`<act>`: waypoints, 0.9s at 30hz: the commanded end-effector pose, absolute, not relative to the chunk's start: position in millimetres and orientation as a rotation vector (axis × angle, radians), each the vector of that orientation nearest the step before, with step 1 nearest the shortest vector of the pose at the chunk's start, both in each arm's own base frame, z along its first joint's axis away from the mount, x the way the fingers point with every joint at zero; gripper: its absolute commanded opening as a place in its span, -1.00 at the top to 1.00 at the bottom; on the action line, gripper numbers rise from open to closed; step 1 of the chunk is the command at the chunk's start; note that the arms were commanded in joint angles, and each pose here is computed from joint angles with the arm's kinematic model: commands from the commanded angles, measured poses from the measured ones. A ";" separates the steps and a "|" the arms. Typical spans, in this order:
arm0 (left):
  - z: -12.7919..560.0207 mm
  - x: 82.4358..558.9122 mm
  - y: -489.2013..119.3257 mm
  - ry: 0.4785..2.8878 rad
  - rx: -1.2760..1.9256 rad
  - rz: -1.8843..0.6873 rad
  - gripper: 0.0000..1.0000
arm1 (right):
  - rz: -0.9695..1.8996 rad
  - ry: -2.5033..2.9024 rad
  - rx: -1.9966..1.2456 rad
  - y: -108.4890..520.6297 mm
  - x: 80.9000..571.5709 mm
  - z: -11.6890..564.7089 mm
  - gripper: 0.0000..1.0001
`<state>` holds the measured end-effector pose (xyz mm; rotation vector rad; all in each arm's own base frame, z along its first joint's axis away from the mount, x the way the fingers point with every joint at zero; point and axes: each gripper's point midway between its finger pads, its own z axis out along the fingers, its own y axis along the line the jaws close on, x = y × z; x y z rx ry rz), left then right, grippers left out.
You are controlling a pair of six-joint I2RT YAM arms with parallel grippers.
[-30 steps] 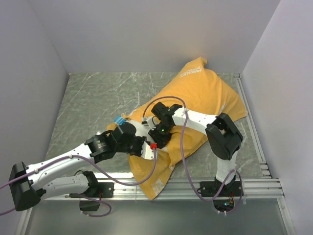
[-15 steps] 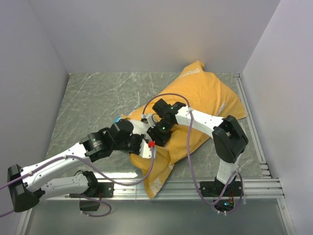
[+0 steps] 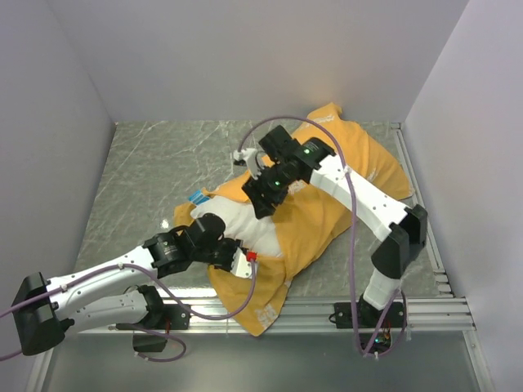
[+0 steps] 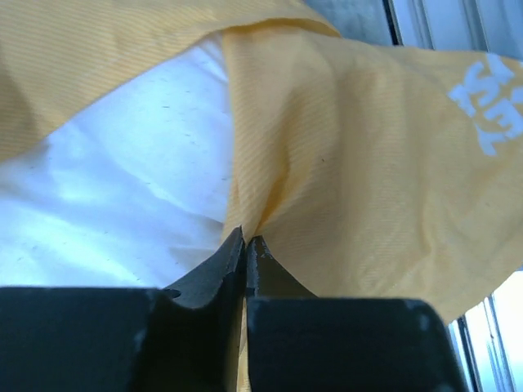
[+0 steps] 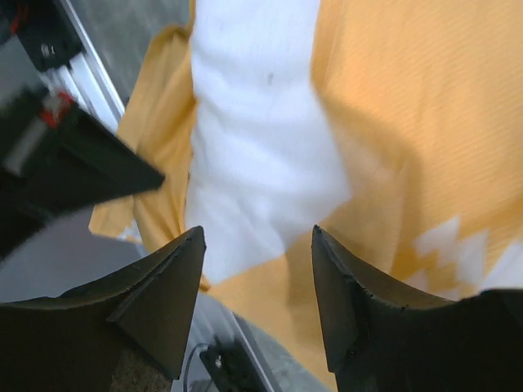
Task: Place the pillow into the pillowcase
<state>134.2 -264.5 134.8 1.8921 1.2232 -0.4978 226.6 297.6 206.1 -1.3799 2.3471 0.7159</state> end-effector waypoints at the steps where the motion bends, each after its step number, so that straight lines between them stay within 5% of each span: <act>1: 177.9 148.7 -281.5 1.230 1.721 -0.508 0.80 | 0.764 2.339 -1.361 334.3 242.2 207.5 -0.23; 5: 203.2 144.0 -272.7 1.328 1.602 -0.561 -0.05 | 0.736 2.350 -1.372 364.4 249.3 187.6 -0.25; 11: 273.2 151.8 -233.8 1.545 1.060 -0.722 -0.55 | 0.609 2.320 -1.239 389.5 277.1 200.5 -0.51; 13: 302.2 158.9 -212.8 1.575 0.872 -0.749 -0.68 | 0.567 2.318 -1.196 392.6 282.6 205.8 -0.87; 14: 312.0 175.5 -194.3 1.615 0.724 -0.707 -0.85 | 0.552 2.314 -1.192 394.6 280.6 206.2 -0.88; 19: 375.1 192.1 -143.3 1.572 0.361 -0.630 -0.99 | 0.366 2.216 -1.207 411.5 261.2 207.2 -0.93; 27: 374.3 217.7 -98.6 1.664 -0.022 -0.583 -0.99 | 0.076 2.154 -1.337 433.1 248.0 161.4 -1.00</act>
